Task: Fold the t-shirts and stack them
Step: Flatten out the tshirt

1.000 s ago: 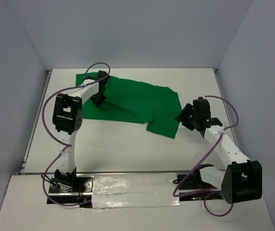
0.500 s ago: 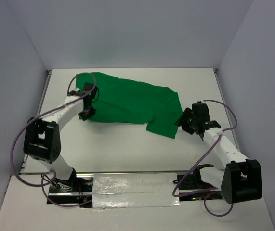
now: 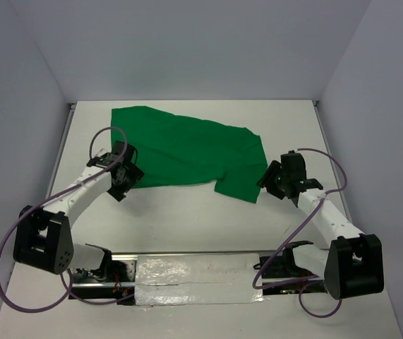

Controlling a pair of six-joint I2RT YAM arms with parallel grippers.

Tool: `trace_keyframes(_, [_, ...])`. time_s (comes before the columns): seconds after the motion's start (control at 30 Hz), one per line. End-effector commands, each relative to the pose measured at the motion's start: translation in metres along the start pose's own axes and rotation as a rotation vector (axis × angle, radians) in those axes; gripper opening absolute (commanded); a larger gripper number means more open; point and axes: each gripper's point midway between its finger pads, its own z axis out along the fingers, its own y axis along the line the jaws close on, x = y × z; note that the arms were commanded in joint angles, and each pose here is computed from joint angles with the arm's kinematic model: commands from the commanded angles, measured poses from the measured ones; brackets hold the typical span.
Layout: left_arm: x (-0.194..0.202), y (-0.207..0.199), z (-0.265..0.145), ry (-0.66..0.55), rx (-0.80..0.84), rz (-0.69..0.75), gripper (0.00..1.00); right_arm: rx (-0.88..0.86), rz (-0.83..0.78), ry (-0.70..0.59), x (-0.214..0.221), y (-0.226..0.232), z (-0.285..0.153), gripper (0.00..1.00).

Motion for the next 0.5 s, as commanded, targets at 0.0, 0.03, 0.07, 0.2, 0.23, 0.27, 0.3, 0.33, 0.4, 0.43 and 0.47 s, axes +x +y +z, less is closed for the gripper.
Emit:
trace_keyframes(0.0, [-0.023,-0.024,0.002,-0.085,0.045,-0.058,0.84,-0.031,-0.01,-0.037,-0.008,0.007,-0.003,0.58])
trace_keyframes(0.03, [-0.029,-0.026,0.006,-0.109,0.031,-0.049,0.82,-0.032,-0.008,-0.032,-0.007,0.008,-0.002,0.58])
trace_keyframes(0.07, [-0.031,-0.029,0.016,-0.105,0.006,-0.028,0.79,-0.034,-0.009,-0.033,-0.008,0.008,-0.002,0.58])
trace_keyframes(0.2, [-0.037,-0.03,0.039,-0.077,-0.059,-0.052,0.78,-0.034,-0.013,-0.025,-0.005,0.007,-0.002,0.58])
trace_keyframes(0.23, [-0.039,-0.028,0.041,-0.085,-0.073,-0.064,0.78,-0.034,-0.014,-0.025,-0.005,0.007,-0.002,0.58])
trace_keyframes(0.27, [-0.043,-0.025,0.045,-0.092,-0.084,-0.083,0.78,-0.035,-0.013,-0.022,-0.004,0.007,-0.002,0.58])
trace_keyframes(0.3, [-0.045,-0.025,0.049,-0.093,-0.088,-0.096,0.79,-0.033,-0.013,-0.018,-0.002,0.005,-0.001,0.58])
trace_keyframes(0.33, [-0.046,-0.023,0.051,-0.096,-0.095,-0.105,0.79,-0.031,-0.011,-0.016,-0.001,0.004,-0.001,0.58])
trace_keyframes(0.4, [-0.051,-0.019,0.056,-0.114,-0.128,-0.112,0.78,-0.031,-0.009,-0.01,0.001,0.003,0.001,0.58])
trace_keyframes(0.43, [-0.052,-0.017,0.057,-0.113,-0.136,-0.111,0.77,-0.03,-0.009,-0.005,0.002,0.003,0.002,0.58])
trace_keyframes(0.47, [-0.052,-0.016,0.06,-0.111,-0.141,-0.114,0.76,-0.031,-0.009,-0.004,0.003,0.003,0.002,0.58])
